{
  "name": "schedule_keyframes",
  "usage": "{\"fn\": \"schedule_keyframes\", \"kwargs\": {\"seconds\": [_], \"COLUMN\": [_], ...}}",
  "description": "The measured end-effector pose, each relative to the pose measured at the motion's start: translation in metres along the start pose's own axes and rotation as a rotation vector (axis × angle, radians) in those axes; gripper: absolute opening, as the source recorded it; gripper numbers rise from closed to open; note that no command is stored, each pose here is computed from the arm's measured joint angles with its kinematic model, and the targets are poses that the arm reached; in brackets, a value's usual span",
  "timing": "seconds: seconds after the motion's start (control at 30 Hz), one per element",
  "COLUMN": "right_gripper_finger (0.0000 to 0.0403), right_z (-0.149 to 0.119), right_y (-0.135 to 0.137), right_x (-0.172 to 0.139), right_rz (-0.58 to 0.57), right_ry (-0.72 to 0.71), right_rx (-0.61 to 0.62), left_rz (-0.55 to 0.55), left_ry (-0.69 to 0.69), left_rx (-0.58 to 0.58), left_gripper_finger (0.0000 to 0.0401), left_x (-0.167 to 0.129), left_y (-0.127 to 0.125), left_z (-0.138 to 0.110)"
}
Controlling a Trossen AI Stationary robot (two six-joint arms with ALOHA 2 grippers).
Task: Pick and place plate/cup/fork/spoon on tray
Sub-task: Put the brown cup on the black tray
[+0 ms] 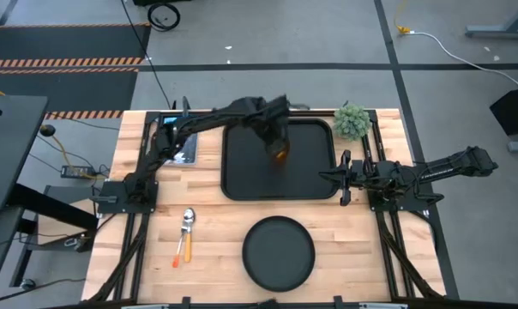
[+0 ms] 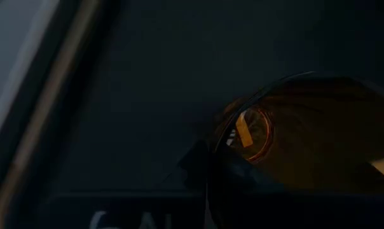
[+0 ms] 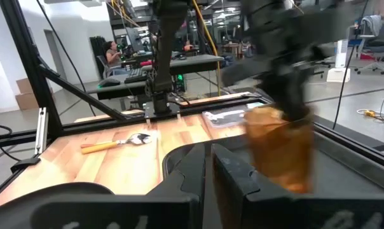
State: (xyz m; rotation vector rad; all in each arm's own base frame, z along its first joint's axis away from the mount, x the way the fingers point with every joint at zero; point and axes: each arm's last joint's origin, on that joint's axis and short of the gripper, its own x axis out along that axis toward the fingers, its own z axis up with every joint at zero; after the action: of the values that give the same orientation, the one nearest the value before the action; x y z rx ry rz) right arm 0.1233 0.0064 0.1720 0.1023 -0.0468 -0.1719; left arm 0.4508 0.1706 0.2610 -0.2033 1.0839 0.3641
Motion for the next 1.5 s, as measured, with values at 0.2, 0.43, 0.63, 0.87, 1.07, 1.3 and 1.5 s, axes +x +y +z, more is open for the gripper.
{"fn": "schedule_keyframes", "kwargs": {"seconds": [0.2,0.43,0.63,0.87,1.07,1.3,1.5], "right_gripper_finger": [0.0034,0.0034,0.0034,0.0034,0.0034,0.0034,0.0034], "right_z": [0.0,0.0,0.0,0.0,0.0,0.0,0.0], "right_y": [0.0,0.0,0.0,0.0,0.0,0.0,0.0], "right_x": [0.0,0.0,0.0,0.0,0.0,0.0,0.0], "right_rz": [0.0,0.0,0.0,0.0,0.0,0.0,0.0], "right_ry": [-0.001,-0.001,-0.001,-0.001,0.0,0.0,0.0], "right_rx": [0.0,0.0,0.0,0.0,0.0,0.0,0.0], "left_rz": [0.031,0.01,0.013,0.004,-0.001,-0.017,-0.022], "left_ry": [-0.067,-0.09,-0.079,-0.022,0.01,0.016,0.008], "left_rx": [-0.022,-0.064,-0.027,-0.017,-0.003,0.061,0.073], "left_gripper_finger": [0.0018,0.0018,0.0018,0.0018,0.0019,0.005,0.0095], "left_x": [0.018,0.034,0.036,0.037,0.038,0.039,0.039], "left_y": [0.033,0.059,0.064,0.062,0.058,0.046,0.042], "left_z": [0.02,0.021,0.019,0.014,0.011,0.011,0.012]}}
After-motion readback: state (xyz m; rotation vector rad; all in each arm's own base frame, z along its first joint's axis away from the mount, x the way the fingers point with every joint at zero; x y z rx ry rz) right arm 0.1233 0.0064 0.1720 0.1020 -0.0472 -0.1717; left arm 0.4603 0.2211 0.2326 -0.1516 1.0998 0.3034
